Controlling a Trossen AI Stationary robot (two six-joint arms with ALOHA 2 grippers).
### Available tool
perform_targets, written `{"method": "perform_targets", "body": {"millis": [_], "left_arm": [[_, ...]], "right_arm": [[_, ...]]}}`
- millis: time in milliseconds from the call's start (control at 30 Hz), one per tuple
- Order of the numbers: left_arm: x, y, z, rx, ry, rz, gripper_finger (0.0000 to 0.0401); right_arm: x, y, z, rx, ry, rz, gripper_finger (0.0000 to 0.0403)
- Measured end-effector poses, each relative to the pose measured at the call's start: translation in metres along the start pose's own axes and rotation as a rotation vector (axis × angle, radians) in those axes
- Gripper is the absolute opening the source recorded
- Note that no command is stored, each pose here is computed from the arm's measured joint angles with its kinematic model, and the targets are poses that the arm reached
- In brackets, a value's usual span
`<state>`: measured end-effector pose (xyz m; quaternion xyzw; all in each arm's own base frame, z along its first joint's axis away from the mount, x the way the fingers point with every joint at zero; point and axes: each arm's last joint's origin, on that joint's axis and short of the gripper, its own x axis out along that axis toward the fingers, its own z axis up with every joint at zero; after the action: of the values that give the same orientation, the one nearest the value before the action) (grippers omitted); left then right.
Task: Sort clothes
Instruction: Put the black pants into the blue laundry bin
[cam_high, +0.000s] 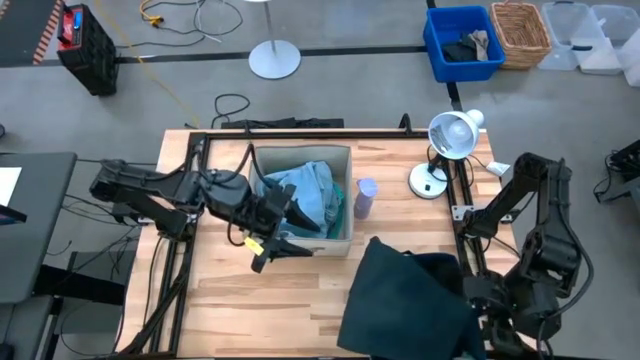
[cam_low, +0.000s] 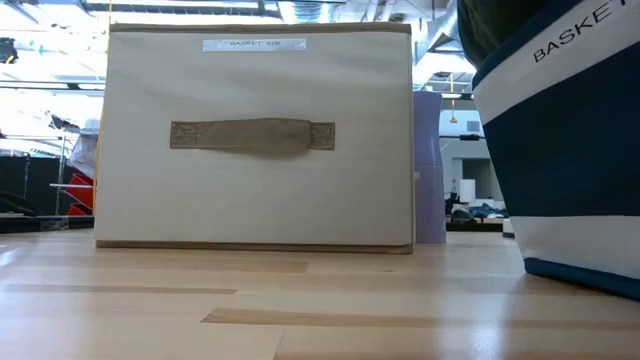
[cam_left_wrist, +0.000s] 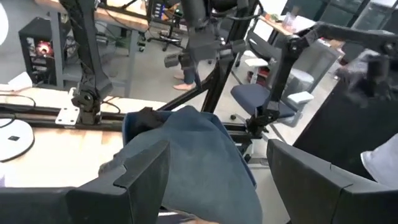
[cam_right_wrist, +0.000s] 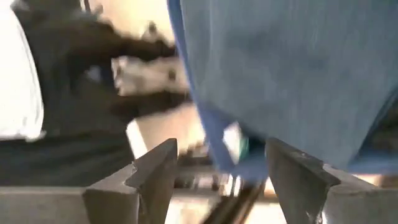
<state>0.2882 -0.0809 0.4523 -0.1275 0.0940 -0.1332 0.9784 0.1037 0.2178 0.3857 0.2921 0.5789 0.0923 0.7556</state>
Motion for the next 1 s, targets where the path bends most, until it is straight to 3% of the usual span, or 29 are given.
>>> {"method": "perform_targets", "body": {"millis": [300,467,600,733,867,1000], "left_arm": [[0.006,-0.002,-0.003,-0.053,-0.017,0.060,0.0261],[0.003,-0.001,-0.001,-0.057,-0.035,0.112,0.0261],[0.001,-0.001,0.000,-0.057,-0.044,0.114,0.0261],[0.002,-0.001,-0.001,-0.057,-0.040,0.118,0.0261],[-0.001,-0.001,0.000,-0.054,-0.036,0.122,0.0261],[-0.004,-0.002,-0.001,-0.052,-0.022,0.121,0.0261]], "right_arm": [[0.060,0.000,0.065,-0.165,-0.261,-0.246,0.0228],[0.092,-0.001,0.103,-0.223,-0.335,-0.306,0.0156],[0.111,-0.009,0.121,-0.241,-0.316,-0.368,0.0080],[0.138,-0.018,0.127,-0.217,-0.174,-0.404,0.0012],[0.156,-0.017,0.114,-0.159,-0.081,-0.428,0.0011],[0.149,-0.009,0.091,-0.080,-0.050,-0.405,0.0003]]}}
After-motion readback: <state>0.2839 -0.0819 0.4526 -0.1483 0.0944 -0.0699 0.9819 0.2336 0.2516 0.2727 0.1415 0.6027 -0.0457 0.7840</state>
